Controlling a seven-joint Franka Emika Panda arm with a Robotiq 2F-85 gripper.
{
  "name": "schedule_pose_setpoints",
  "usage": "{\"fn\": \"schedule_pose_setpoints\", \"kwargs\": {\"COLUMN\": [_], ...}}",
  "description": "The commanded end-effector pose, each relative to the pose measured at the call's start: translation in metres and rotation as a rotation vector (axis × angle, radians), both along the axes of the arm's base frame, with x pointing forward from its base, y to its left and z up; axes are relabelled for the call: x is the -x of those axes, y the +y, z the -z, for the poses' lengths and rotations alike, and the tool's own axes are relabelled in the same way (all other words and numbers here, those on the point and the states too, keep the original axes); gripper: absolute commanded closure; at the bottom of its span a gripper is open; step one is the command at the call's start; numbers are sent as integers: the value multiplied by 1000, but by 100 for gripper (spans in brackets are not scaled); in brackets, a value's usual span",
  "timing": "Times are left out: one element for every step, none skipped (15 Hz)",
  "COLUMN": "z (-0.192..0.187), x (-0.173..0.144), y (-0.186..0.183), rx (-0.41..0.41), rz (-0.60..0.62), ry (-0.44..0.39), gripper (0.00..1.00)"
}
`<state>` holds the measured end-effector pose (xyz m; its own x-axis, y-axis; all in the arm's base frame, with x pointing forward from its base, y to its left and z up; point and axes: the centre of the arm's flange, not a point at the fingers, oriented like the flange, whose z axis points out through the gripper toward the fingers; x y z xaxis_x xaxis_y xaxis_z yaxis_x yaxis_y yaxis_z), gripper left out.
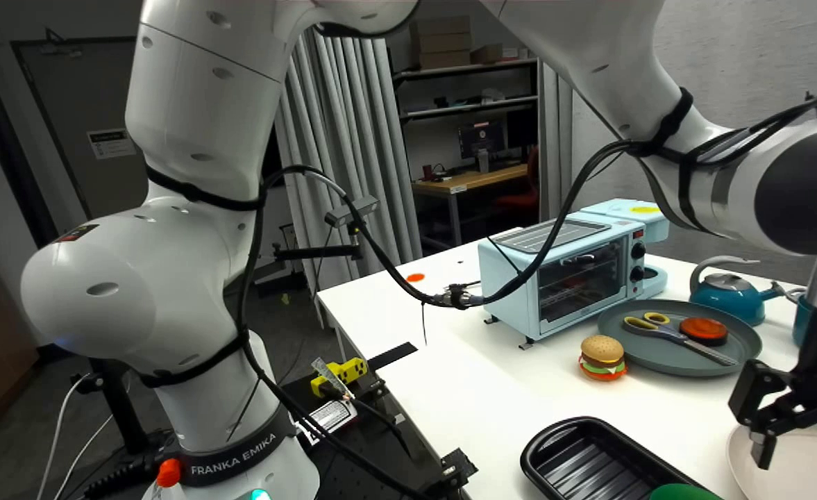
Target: Remove the potato chips from the grey plate and put them in the dark green cup
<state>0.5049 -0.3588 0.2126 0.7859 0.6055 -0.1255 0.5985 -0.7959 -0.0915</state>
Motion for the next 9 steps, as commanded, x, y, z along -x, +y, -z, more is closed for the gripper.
{"fn": "schedule_pose_setpoints", "kwargs": {"z": [19,25,33,40,49,58,66,72,79], "x": [-30,-34,-38,-41,-43,-45,-47,-50,-54], "y": [-26,-30,-33,-36,-38,-39,-39,-39,-38], "rx": [86,110,136,155,173,188,198,206,210], "rz": [114,150,185,222,255,283,309,333,354], "ry": [-118,-145,-170,-188,-203,-214,-222,-229,-234], "gripper": [0,0,0,0,0,0,0,0,0]}}
